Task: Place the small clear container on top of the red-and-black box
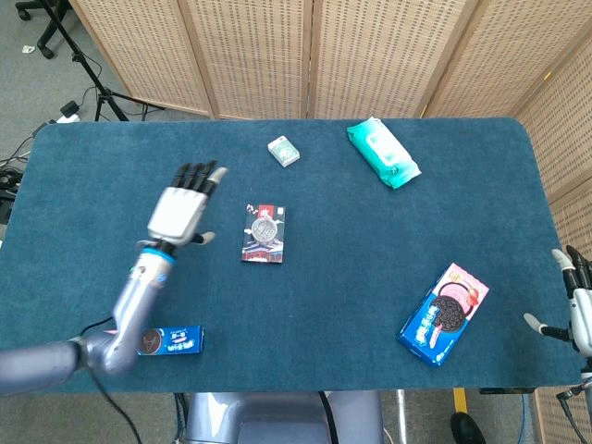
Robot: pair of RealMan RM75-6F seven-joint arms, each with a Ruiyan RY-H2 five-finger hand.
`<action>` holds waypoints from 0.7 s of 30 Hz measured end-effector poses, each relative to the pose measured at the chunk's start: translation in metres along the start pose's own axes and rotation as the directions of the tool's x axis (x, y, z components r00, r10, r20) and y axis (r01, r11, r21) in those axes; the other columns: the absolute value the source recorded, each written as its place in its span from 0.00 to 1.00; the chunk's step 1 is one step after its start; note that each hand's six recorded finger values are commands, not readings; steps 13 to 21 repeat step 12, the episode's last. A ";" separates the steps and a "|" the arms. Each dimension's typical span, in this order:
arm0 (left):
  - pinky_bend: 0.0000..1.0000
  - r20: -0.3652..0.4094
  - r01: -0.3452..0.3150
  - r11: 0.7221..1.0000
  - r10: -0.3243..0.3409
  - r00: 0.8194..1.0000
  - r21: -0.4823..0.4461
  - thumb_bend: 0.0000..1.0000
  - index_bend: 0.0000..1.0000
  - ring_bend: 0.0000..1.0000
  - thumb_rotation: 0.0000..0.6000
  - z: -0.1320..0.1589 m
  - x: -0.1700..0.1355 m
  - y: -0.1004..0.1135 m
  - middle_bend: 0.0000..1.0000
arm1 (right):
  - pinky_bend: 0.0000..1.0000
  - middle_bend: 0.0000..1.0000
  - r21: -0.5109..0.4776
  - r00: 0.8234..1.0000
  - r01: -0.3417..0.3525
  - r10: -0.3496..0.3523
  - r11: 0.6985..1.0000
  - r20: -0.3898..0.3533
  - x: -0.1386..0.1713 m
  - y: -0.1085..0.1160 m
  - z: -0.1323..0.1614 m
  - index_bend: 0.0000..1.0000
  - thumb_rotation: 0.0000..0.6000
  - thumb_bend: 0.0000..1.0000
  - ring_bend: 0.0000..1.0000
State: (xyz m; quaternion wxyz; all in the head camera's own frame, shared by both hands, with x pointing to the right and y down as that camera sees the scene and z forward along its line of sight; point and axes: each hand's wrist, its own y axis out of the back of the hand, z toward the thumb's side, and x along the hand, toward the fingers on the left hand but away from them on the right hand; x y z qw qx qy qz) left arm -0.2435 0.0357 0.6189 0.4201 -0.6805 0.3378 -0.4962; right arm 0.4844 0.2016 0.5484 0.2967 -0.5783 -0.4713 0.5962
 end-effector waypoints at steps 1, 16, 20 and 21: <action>0.00 -0.023 -0.028 1.000 0.028 0.999 -0.007 0.00 0.00 0.00 1.00 -0.017 -0.014 0.002 0.00 | 0.00 0.00 0.003 1.000 0.002 -0.002 1.000 -0.002 0.000 0.000 0.000 0.00 1.00 0.00 0.00; 0.00 -0.309 -0.031 0.994 -0.003 0.951 -0.106 0.00 0.00 0.00 1.00 -0.159 -0.166 -0.029 0.00 | 0.00 0.00 0.031 0.999 0.037 -0.036 0.999 -0.036 0.005 -0.005 0.010 0.00 1.00 0.00 0.00; 0.00 -0.309 -0.031 0.994 -0.003 0.951 -0.106 0.00 0.00 0.00 1.00 -0.159 -0.166 -0.029 0.00 | 0.00 0.00 0.031 0.999 0.037 -0.036 0.999 -0.036 0.005 -0.005 0.010 0.00 1.00 0.00 0.00; 0.00 -0.309 -0.031 0.994 -0.003 0.951 -0.106 0.00 0.00 0.00 1.00 -0.159 -0.166 -0.029 0.00 | 0.00 0.00 0.031 0.999 0.037 -0.036 0.999 -0.036 0.005 -0.005 0.010 0.00 1.00 0.00 0.00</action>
